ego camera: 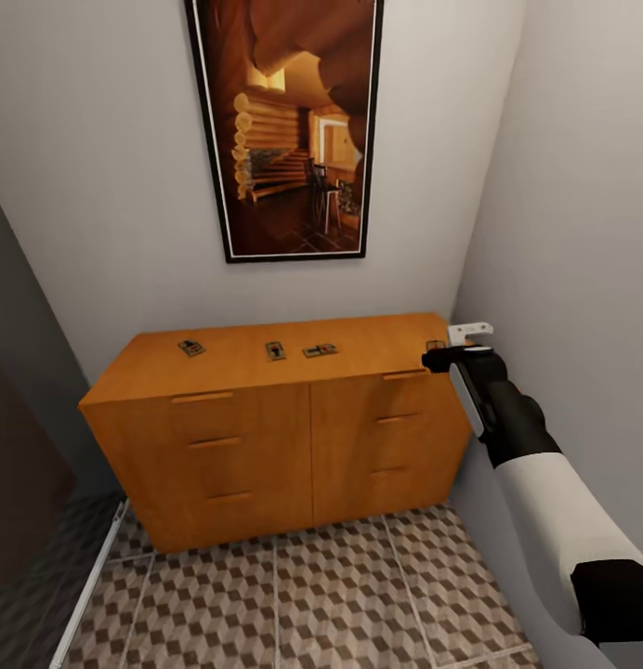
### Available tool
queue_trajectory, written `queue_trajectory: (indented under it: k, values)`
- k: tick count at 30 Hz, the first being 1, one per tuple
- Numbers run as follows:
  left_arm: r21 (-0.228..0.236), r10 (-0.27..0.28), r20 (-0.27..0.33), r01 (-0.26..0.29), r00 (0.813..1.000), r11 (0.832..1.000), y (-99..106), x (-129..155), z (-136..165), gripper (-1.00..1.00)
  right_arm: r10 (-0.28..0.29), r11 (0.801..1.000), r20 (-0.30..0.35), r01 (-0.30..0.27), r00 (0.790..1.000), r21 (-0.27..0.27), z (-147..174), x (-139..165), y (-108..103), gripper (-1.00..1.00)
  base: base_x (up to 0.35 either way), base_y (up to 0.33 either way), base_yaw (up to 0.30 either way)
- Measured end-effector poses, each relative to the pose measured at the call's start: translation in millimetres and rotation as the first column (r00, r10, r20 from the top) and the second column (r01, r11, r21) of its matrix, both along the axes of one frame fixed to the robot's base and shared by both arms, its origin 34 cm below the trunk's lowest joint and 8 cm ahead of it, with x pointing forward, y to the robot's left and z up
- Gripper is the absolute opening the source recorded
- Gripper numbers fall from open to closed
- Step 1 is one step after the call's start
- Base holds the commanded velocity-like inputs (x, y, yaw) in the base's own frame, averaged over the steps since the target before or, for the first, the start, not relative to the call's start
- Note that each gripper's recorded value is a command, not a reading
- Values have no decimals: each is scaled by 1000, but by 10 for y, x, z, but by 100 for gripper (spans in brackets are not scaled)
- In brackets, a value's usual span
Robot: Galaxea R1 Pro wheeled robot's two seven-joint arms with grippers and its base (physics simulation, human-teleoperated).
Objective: Take the four mousetraps from the cabinet in the bathroom and place them on the bathroom floor. Make sure all four end up on the same floor surface, and ensure that at least two of them are either under or directly next to the same bathroom sink.
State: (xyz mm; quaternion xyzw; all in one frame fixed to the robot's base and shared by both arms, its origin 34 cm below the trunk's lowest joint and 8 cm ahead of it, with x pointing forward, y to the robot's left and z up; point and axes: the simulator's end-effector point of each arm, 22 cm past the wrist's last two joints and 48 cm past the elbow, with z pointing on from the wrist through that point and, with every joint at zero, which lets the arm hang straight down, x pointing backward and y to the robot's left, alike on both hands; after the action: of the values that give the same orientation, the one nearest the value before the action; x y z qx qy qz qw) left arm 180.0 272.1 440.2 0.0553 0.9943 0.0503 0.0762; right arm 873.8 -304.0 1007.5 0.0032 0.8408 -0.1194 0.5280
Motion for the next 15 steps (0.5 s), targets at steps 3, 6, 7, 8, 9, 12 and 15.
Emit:
queue_trajectory:
  k: [3,6,7,8,9,12,15]
  values:
    - [0,0,0,0,1000,1000,0,0,0,100,0,1000,-7,0,1000,0,-35,0,-3,-100,-332,0,0]
    - [0,0,0,0,1000,1000,0,1,0,100,-1,1000,-17,1,1000,0,-80,-1,-8,-100,-332,0,0]
    - [0,0,0,0,1000,1000,0,1,0,100,-1,1000,-21,1,1000,1,-101,-1,-8,-100,-332,0,0]
    - [0,0,0,0,1000,1000,0,1,0,100,-1,1000,-24,1,1000,1,-112,-2,-8,-100,-332,0,0]
    - [0,0,0,0,1000,1000,0,-2,0,100,-2,1000,-29,2,1000,1,-137,-3,-9,-100,-332,0,0]
    - [0,0,0,0,1000,1000,0,-2,0,100,-2,1000,-48,3,999,2,-224,-7,-14,-100,-332,0,0]
    - [0,0,0,0,1000,1000,0,0,0,100,-3,1000,-72,3,997,4,-360,-9,-19,-100,-333,0,0]
